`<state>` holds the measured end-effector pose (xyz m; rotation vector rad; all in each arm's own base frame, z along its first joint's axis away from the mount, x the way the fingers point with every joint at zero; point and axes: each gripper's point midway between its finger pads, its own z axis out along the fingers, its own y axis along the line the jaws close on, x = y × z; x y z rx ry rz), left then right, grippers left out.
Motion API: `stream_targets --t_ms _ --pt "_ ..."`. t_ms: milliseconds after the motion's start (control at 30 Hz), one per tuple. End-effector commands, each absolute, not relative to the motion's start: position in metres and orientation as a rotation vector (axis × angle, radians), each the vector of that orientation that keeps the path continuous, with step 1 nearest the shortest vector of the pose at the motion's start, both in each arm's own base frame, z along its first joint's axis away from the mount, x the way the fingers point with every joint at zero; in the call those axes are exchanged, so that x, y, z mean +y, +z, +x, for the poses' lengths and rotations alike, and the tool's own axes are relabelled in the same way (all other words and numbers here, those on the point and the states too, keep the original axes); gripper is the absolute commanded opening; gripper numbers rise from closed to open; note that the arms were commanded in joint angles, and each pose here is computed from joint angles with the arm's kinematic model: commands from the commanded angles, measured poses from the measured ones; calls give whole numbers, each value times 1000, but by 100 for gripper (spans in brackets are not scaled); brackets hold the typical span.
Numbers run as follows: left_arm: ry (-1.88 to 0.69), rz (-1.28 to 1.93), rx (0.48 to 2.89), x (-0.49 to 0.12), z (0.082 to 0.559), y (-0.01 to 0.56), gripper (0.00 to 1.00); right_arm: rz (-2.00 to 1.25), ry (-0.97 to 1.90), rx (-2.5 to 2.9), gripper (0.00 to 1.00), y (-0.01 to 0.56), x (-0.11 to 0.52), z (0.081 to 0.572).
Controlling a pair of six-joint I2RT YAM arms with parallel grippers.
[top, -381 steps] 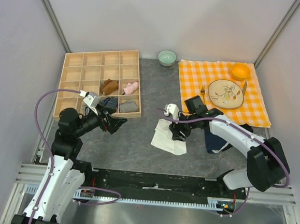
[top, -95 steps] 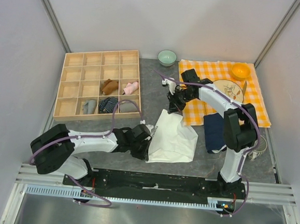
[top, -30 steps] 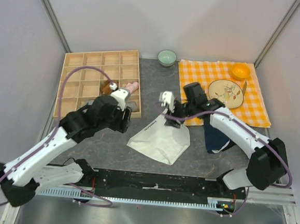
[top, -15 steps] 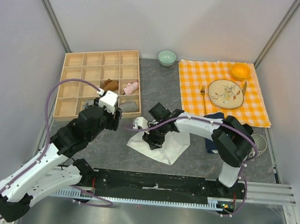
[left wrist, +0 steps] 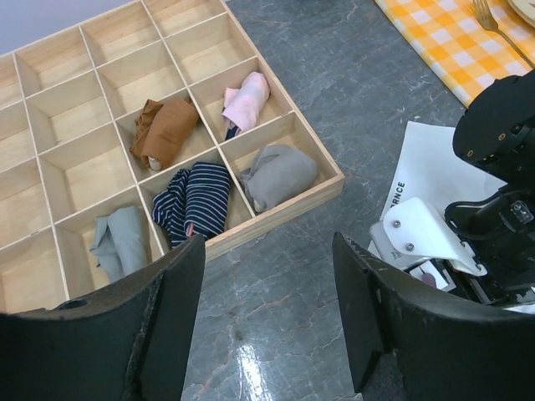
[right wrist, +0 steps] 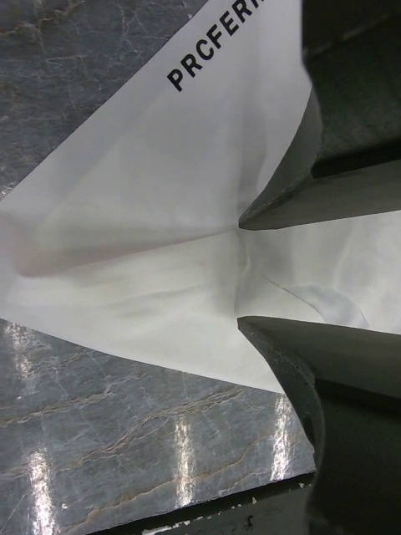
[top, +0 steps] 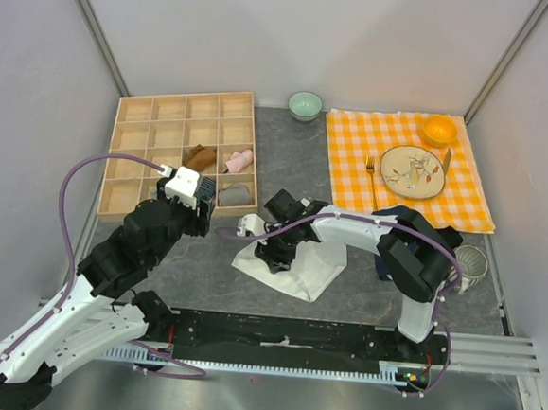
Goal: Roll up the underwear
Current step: Fold the underwear at the center of the board.
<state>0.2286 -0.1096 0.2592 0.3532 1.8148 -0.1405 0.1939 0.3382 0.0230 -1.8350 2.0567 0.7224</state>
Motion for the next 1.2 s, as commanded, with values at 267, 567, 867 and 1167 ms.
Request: stream_targets --t_ms 267,567,867,1167 --pt "-125 344 1771 -107 233 268 69 -1840 708 2017 35 28 354 197" --pt "-122 344 1770 -107 233 268 69 -1851 781 1973 2 47 358 189" --pt "-114 322 1756 -102 232 271 69 -1877 915 1938 0 57 364 172" --pt "-119 326 1755 -103 232 272 69 -1858 798 1951 27 54 362 189"
